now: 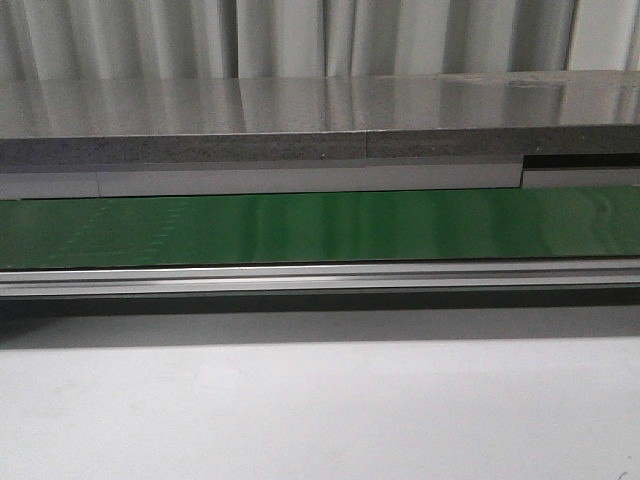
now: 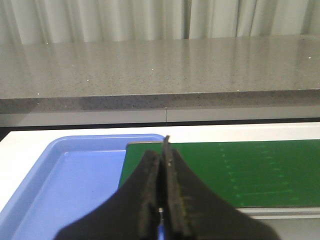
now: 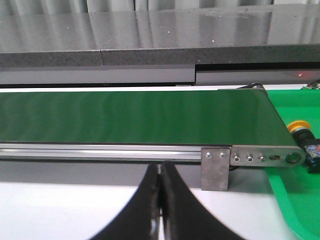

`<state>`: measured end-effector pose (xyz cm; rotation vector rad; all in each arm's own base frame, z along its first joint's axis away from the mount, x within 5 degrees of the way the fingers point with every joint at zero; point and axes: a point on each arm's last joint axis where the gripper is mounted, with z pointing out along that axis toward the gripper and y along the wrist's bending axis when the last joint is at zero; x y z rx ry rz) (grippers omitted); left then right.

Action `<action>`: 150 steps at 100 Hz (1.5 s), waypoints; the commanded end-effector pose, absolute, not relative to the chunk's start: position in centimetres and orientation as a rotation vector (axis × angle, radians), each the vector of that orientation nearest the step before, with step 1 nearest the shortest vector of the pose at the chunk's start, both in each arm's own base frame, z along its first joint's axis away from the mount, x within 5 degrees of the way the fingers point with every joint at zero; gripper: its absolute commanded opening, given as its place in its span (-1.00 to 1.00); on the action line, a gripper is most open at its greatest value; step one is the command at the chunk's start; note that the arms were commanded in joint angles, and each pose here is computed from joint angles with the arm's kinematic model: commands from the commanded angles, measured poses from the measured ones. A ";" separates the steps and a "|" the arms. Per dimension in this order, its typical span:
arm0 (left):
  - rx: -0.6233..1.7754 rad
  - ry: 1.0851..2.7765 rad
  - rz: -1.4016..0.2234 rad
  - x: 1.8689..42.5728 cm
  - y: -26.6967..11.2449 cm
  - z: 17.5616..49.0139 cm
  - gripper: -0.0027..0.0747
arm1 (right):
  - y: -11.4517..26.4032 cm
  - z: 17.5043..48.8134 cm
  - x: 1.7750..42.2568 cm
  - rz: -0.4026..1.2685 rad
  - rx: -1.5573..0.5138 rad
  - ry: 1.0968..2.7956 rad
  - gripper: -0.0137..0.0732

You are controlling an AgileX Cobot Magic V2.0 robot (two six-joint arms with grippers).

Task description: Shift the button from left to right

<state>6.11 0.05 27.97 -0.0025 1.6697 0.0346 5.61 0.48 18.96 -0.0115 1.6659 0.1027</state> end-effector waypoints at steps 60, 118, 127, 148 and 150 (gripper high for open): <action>0.042 1.433 0.020 6.3 -0.1 26.3 -0.98 | 0.4 20.3 5.4 0.091 -0.014 1.547 -0.84; 0.050 1.445 0.006 5.5 -0.2 20.7 -0.98 | 0.4 20.3 5.4 0.091 -0.014 1.548 -0.84; 0.048 1.456 0.005 5.5 -0.2 20.6 -0.98 | 0.4 20.3 5.4 0.091 -0.014 1.548 -0.84; 0.048 1.454 0.005 5.5 -0.2 20.6 -0.98 | 0.4 20.3 5.4 0.091 -0.014 1.548 -0.84; 0.048 1.456 0.005 5.5 -0.2 20.6 -0.98 | 0.4 20.3 5.4 0.091 -0.014 1.548 -0.84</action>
